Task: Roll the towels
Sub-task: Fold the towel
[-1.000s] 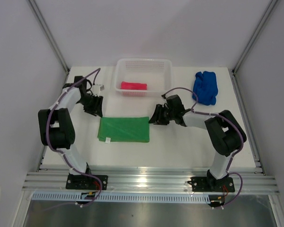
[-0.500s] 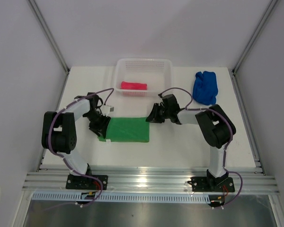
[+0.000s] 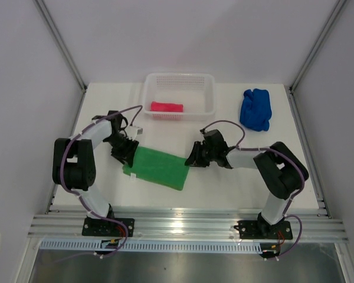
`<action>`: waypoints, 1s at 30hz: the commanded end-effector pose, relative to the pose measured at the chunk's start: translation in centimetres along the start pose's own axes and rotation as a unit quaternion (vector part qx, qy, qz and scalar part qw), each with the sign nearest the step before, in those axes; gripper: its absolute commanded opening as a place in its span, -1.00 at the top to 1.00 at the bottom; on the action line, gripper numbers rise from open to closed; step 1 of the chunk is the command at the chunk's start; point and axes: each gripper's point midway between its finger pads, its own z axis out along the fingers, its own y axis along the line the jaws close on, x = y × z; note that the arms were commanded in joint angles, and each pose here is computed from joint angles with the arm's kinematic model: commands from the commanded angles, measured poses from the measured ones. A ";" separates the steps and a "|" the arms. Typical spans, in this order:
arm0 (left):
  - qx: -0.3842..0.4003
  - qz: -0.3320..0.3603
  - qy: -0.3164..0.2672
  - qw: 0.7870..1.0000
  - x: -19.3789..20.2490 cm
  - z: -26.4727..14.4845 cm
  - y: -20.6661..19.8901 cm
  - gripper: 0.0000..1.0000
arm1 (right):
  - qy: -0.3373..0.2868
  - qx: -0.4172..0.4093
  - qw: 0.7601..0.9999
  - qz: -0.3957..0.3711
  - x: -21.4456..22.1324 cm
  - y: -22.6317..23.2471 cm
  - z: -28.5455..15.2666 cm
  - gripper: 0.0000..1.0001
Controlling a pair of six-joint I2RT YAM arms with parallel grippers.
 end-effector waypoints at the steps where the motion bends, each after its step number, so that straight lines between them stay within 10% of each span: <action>1: 0.037 0.021 -0.072 0.997 -3.2 -3.7 -1.4 -0.04 | 0.032 0.045 0.998 -0.017 4.3 0.0 -2.1 0.28; 11: 0.008 -0.074 -0.094 0.993 -0.6 -6.3 2.9 -0.09 | -0.072 0.124 0.954 -0.264 -3.8 3.2 -10.7 -0.05; 19: 0.013 -0.125 -0.094 0.988 1.6 -5.5 3.1 -0.08 | -0.007 -0.049 0.849 -0.526 -7.1 15.1 0.1 -0.06; 30: 0.009 -0.151 -0.084 0.985 4.0 -4.1 3.6 -0.08 | 0.048 -0.173 0.853 -0.490 -3.7 19.1 12.9 -0.25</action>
